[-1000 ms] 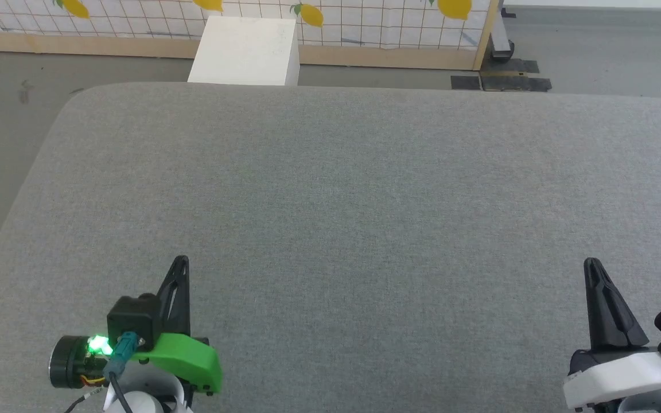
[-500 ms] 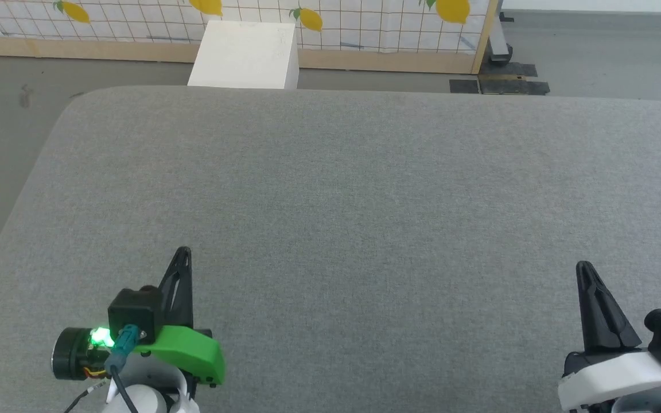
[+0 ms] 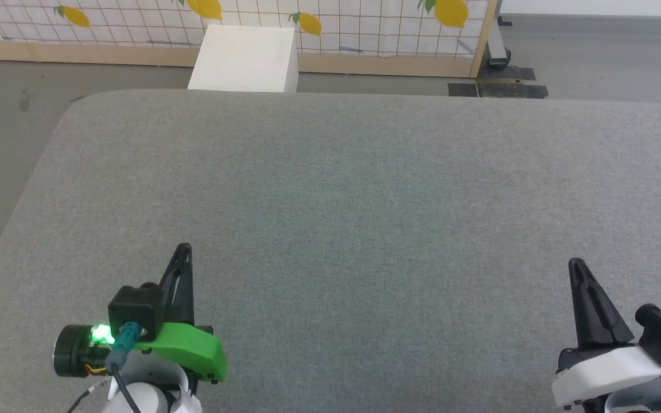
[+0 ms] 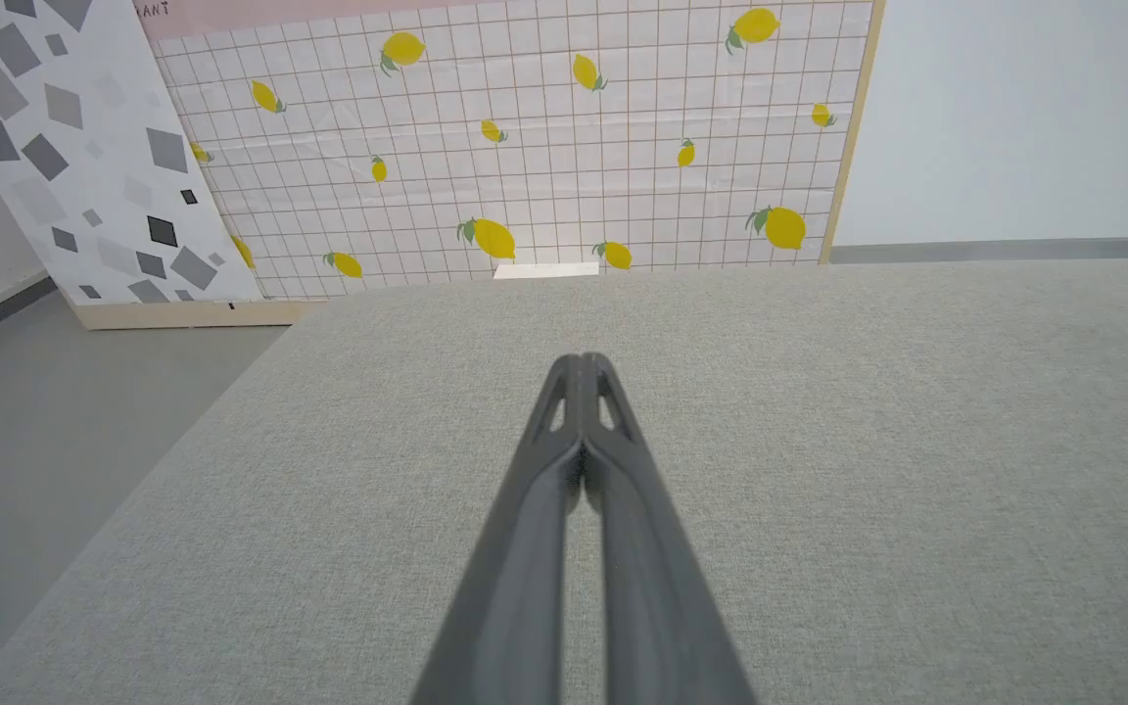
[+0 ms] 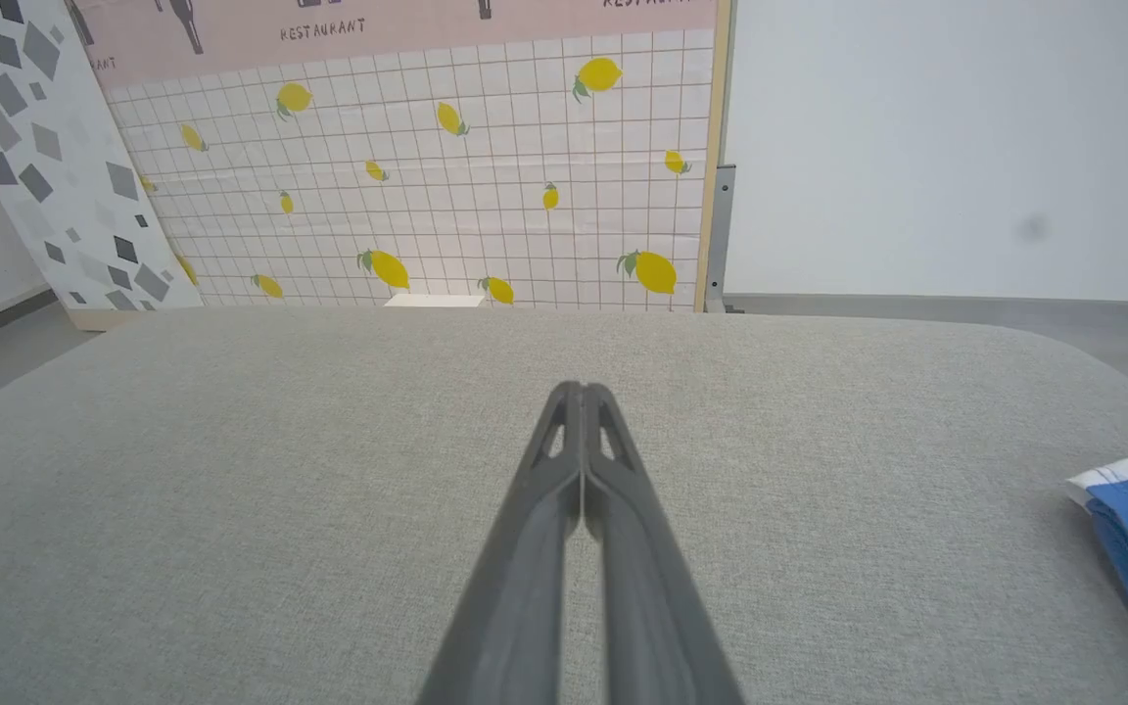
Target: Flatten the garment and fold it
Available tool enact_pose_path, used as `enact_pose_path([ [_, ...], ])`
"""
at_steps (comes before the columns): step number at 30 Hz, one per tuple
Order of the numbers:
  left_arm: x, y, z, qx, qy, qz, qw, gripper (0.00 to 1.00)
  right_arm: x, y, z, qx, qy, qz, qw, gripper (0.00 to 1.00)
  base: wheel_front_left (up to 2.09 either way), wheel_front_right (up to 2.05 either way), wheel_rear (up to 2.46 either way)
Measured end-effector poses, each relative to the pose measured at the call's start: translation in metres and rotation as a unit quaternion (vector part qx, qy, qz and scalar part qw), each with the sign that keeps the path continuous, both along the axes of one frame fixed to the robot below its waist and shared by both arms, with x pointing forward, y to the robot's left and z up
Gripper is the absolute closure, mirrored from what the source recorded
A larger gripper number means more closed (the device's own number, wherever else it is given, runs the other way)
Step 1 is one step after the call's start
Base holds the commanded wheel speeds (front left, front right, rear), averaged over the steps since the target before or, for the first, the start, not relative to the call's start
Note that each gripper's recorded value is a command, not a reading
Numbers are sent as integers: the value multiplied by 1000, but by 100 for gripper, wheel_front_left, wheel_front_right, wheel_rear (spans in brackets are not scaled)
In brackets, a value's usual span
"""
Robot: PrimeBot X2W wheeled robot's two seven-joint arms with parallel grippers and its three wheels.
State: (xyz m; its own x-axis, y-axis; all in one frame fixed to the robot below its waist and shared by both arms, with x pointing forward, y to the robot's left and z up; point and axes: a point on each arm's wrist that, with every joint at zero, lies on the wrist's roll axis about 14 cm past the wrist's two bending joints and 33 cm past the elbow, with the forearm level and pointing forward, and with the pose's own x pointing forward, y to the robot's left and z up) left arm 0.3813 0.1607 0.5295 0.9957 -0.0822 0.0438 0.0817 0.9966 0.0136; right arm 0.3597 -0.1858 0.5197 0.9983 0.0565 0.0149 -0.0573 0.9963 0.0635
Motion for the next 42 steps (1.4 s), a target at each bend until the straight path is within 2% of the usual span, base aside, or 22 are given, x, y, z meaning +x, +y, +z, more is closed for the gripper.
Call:
enact_pose_path([
  [42,1,3,11,4,-13,12,1000,100,4,12,1,-25,5,17,1000,100,0,0,0],
])
